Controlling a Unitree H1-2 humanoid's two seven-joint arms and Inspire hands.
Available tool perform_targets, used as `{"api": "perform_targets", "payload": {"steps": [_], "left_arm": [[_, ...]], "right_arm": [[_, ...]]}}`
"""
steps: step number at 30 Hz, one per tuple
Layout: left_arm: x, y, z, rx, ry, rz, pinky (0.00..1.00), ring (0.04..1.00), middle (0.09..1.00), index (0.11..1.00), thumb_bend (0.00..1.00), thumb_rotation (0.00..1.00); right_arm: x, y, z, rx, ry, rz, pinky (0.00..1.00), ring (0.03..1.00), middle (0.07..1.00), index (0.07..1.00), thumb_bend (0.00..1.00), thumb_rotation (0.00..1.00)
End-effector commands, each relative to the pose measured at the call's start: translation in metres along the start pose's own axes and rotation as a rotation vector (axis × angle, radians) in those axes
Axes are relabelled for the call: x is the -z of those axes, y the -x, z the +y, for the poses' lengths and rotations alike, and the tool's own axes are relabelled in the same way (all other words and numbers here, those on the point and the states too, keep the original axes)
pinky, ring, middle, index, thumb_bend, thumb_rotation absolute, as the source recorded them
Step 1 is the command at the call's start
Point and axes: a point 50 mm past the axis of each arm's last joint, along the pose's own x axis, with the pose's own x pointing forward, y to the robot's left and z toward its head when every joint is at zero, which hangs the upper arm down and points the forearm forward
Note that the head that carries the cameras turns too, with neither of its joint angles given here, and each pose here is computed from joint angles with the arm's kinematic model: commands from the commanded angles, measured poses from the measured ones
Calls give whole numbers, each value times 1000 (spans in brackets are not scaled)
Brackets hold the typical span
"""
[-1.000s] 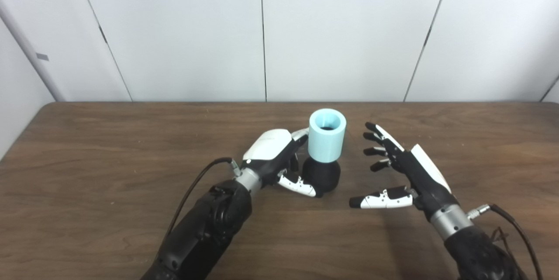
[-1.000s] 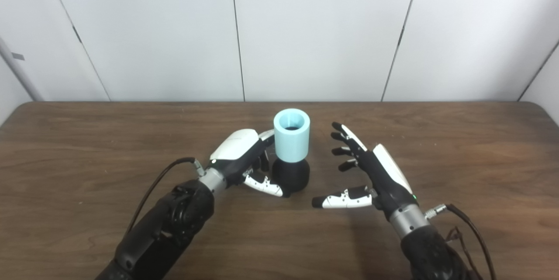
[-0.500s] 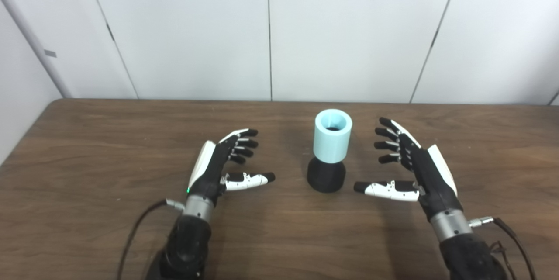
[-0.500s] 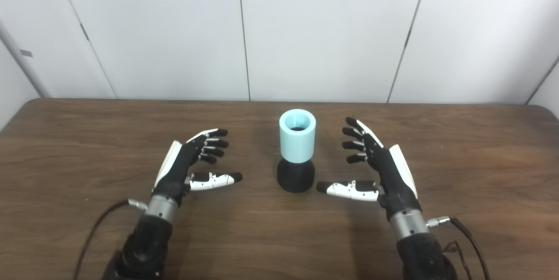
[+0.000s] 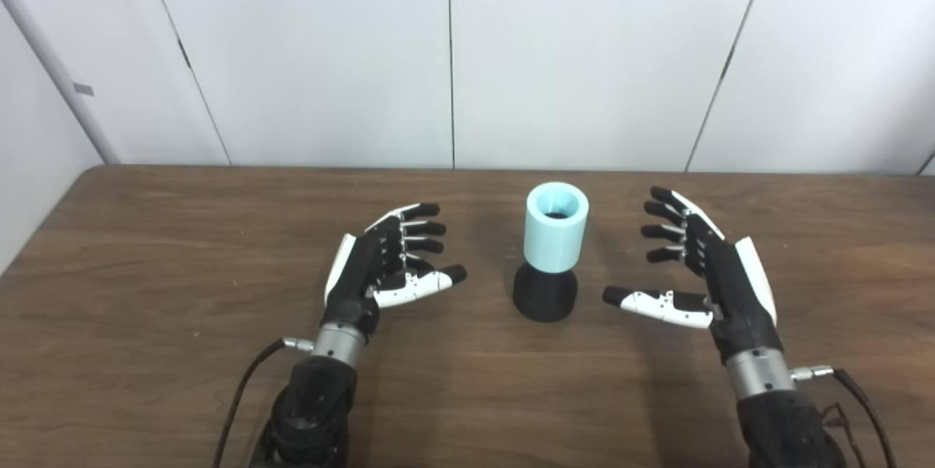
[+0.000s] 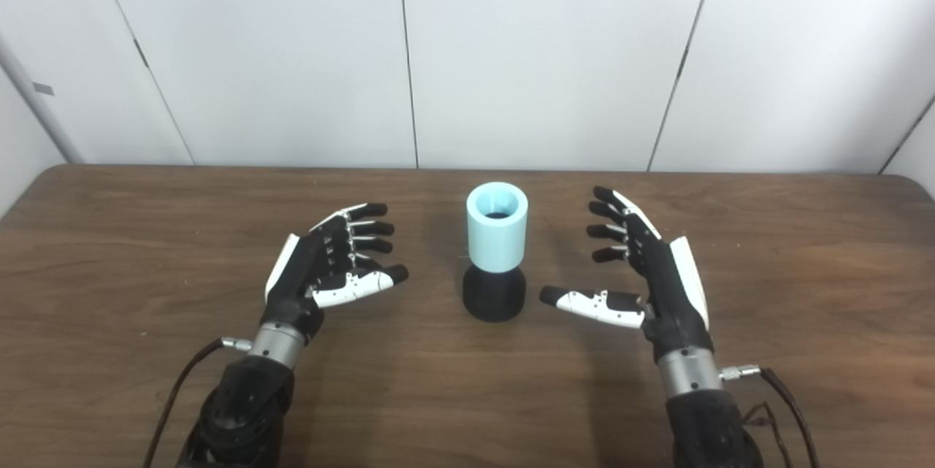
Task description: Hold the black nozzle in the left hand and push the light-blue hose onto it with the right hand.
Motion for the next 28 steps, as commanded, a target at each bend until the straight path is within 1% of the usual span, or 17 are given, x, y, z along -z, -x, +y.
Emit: {"api": "perform_targets", "payload": {"steps": [1, 7, 12, 21, 28], "left_arm": [[-22, -11, 4, 19, -9, -83, 436, 610, 659, 652, 725, 18], [-24, -8, 13, 60, -68, -84, 465, 640, 688, 710, 735, 4], [-24, -7, 16, 80, -70, -96, 494, 656, 701, 719, 745, 30], [-22, -5, 19, 62, -80, -107, 491, 657, 704, 720, 742, 20], [-21, -5, 15, 43, -74, -108, 484, 657, 704, 719, 742, 19]], "right_arm": [[-18, -4, -7, 7, 9, -96, 619, 757, 833, 858, 689, 125], [-14, 3, -9, 9, 16, -70, 620, 758, 822, 854, 693, 136], [-15, 7, -11, 21, 12, -62, 622, 759, 821, 854, 701, 167], [-15, 6, -10, 25, 12, -62, 630, 758, 819, 853, 703, 173], [-11, 7, -13, 16, 1, -62, 631, 758, 820, 854, 701, 167]]}}
